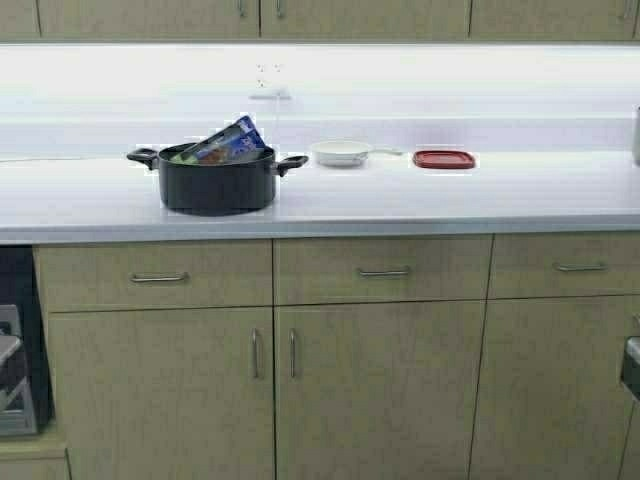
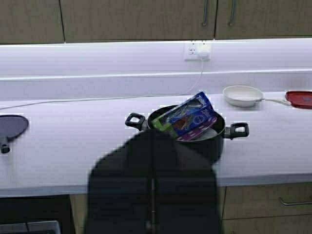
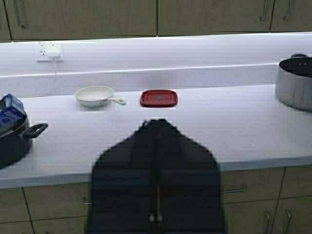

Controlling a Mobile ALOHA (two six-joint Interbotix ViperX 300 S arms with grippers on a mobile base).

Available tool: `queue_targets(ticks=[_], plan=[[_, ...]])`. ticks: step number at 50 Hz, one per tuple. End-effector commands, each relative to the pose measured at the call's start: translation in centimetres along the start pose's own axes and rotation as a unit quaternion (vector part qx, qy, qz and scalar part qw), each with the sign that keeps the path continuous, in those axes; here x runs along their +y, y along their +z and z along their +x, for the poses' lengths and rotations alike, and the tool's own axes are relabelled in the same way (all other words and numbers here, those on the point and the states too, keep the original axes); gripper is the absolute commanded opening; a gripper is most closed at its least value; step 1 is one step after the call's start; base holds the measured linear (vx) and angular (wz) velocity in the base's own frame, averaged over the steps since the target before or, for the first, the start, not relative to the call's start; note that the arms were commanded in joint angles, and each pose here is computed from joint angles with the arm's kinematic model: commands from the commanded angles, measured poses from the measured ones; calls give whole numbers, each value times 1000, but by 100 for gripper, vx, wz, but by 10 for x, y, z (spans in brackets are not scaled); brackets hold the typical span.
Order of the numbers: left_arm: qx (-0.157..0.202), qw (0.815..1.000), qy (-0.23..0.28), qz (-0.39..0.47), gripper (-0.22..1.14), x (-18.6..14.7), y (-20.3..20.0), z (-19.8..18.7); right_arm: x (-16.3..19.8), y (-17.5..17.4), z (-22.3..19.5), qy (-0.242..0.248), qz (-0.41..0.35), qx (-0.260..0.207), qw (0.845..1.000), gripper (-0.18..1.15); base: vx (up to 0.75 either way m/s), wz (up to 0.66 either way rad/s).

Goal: Open the cabinet, put the pot inside, then close it

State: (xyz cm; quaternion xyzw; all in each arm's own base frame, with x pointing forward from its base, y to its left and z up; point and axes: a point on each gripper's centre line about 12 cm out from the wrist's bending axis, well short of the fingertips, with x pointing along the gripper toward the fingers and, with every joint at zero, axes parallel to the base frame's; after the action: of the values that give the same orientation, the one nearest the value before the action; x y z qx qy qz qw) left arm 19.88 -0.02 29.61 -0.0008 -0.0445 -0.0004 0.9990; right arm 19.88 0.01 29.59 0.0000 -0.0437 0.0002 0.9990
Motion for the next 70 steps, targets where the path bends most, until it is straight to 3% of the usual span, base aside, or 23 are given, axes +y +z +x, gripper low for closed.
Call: queue_targets(ticks=[1, 5, 12, 50, 70], plan=[[4, 1000, -11, 27, -1, -3, -2, -2, 2, -7, -2, 4, 9, 8, 1000, 8, 5, -12], [0, 1000, -12, 28, 8, -3, -1, -4, 1, -10, -2, 3, 17, 13, 1000, 9, 7, -13], [5, 1000, -12, 19, 2, -3, -4, -4, 2, -11, -1, 4, 23, 15, 1000, 6, 11, -6], [45, 999, -12, -9, 3, -4, -21, 11, 2, -13, -1, 7, 10, 19, 1000, 6, 25, 12], [44, 999, -12, -16, 3, -4, -21, 11, 2, -14, 0, 7, 13, 20, 1000, 6, 29, 12]])
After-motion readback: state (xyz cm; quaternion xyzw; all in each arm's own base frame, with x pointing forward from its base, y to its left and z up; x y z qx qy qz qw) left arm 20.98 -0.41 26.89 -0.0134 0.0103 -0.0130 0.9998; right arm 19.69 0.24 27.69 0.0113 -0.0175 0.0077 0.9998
